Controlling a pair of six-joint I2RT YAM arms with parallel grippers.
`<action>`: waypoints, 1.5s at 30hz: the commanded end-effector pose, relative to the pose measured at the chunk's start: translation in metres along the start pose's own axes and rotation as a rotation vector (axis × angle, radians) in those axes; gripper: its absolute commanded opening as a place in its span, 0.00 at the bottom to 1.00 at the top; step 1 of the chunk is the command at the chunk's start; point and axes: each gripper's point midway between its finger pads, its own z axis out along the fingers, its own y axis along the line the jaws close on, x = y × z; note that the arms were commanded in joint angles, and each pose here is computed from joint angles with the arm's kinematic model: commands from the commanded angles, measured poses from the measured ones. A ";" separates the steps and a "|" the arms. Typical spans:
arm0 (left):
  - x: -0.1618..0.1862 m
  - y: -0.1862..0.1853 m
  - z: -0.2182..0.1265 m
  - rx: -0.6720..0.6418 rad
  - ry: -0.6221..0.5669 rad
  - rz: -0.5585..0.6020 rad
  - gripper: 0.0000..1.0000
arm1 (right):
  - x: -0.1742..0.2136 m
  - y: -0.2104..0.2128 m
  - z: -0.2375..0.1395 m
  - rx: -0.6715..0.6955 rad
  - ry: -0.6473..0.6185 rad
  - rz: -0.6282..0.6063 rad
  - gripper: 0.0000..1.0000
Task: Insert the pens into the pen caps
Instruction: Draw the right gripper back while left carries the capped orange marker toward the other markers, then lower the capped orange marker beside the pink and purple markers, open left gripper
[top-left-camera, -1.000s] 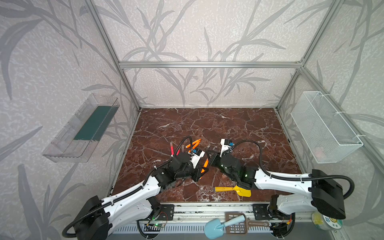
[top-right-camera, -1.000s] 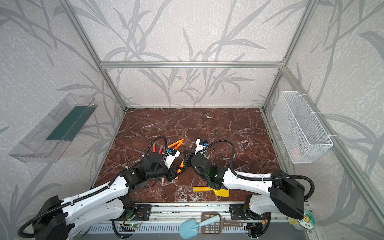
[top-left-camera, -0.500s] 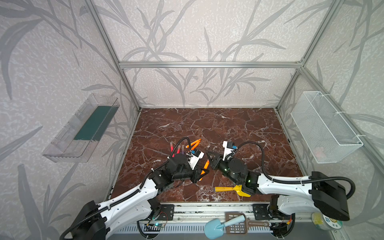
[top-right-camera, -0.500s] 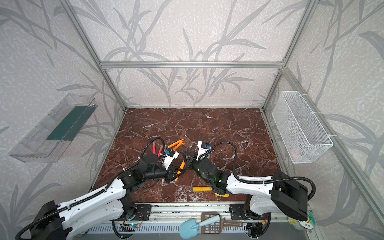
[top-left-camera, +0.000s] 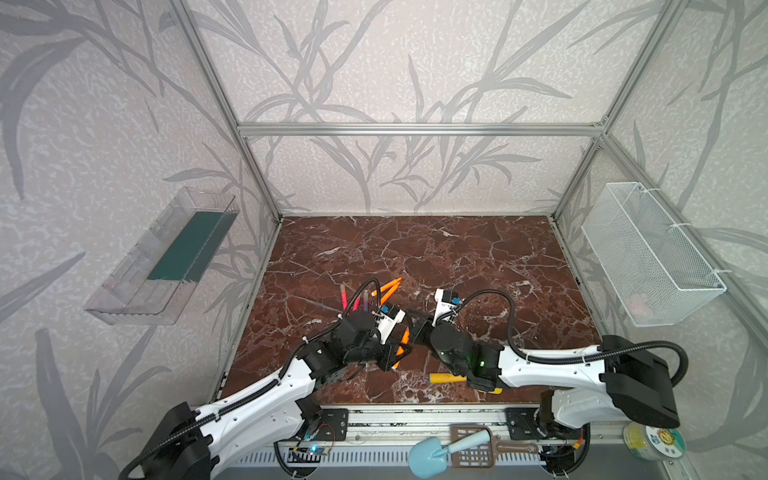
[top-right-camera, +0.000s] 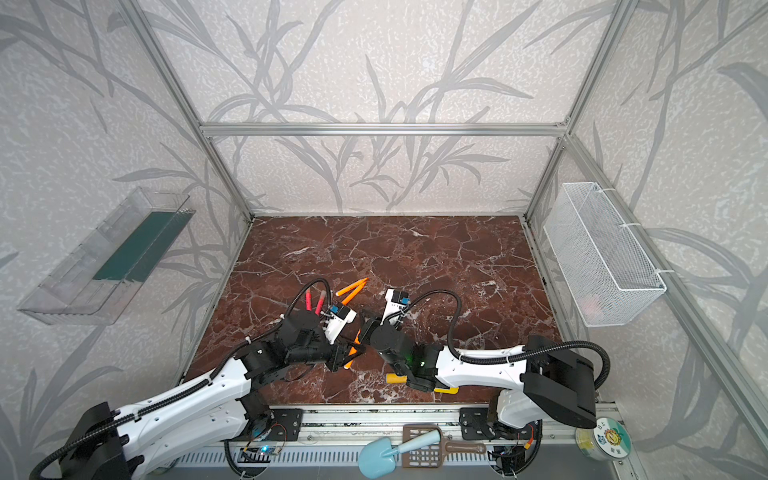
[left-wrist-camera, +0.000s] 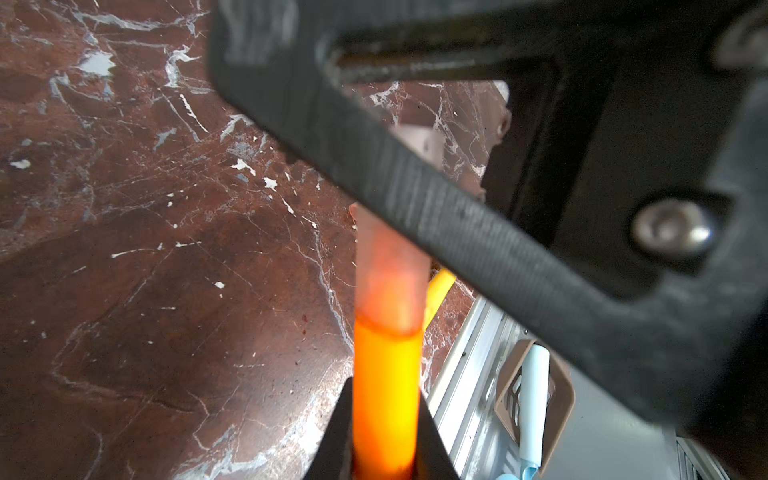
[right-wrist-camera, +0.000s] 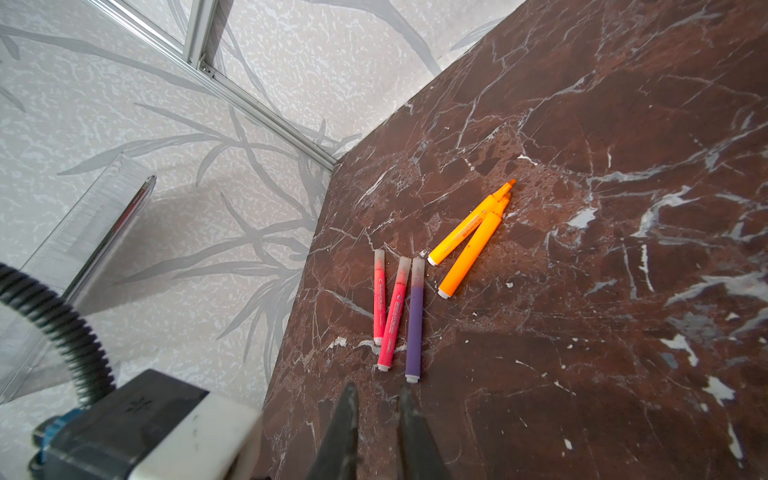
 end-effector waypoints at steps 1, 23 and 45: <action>-0.102 0.030 -0.033 -0.206 -0.430 -0.040 0.00 | 0.089 0.009 -0.034 -0.078 0.355 -0.089 0.00; -0.102 0.032 -0.029 -0.187 -0.427 -0.069 0.00 | 0.038 0.005 -0.046 -0.094 0.154 -0.215 0.61; -0.050 0.180 -0.057 -0.828 -0.254 -0.437 0.00 | -0.075 -0.086 -0.084 0.206 -0.056 -0.223 0.86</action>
